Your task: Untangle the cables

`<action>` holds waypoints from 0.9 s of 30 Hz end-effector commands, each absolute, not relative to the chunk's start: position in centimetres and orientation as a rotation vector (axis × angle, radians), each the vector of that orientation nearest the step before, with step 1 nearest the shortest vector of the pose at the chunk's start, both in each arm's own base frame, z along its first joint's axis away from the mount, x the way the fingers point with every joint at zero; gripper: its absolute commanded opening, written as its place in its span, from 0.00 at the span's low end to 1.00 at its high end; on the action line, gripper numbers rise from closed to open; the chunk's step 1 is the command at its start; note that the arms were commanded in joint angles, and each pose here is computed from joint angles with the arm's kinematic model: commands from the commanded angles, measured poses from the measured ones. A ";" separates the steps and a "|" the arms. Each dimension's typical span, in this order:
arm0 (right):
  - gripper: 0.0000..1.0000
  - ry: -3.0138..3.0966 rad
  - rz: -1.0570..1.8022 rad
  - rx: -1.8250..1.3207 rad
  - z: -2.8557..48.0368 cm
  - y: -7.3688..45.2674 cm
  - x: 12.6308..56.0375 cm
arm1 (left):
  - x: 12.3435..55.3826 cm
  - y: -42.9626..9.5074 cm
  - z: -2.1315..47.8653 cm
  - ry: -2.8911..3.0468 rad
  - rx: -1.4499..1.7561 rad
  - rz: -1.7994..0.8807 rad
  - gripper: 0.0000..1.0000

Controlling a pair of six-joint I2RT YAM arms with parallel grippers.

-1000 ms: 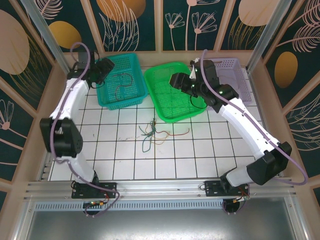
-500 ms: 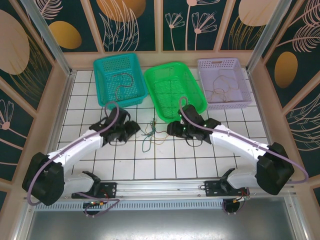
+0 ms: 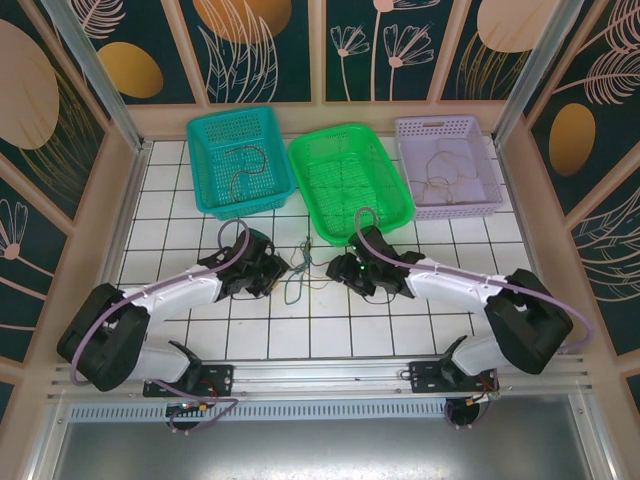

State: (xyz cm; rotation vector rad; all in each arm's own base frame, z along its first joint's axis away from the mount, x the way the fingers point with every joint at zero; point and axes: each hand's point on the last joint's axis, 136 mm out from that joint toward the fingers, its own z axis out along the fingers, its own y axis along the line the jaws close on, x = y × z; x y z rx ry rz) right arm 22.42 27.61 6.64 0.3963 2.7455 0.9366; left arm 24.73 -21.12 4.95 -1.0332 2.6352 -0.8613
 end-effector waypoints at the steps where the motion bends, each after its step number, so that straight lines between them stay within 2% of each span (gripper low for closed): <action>1: 0.51 2.708 0.988 0.441 6.4 28.8 23.3 | 22.7 -20.2 5.0 2.706 -0.990 -0.771 0.41; 7: 0.42 2.728 0.977 0.502 4.5 29.6 23.3 | 19.0 -20.7 3.6 2.797 -1.054 -0.826 0.58; 12: 0.32 2.729 0.964 0.572 3.2 29.3 23.2 | 18.1 -22.7 3.1 2.706 -1.338 -1.034 0.64; 19: 0.23 2.754 0.937 0.588 2.4 29.0 22.5 | 18.0 -23.8 2.6 2.503 -1.717 -1.132 0.73; 22: 0.21 2.758 0.926 0.604 2.1 28.6 22.1 | 18.4 -24.6 2.1 2.473 -1.810 -1.145 0.71; 27: 0.20 2.752 0.918 0.602 2.4 28.2 22.0 | 19.0 -24.4 1.1 2.392 -1.933 -1.095 0.60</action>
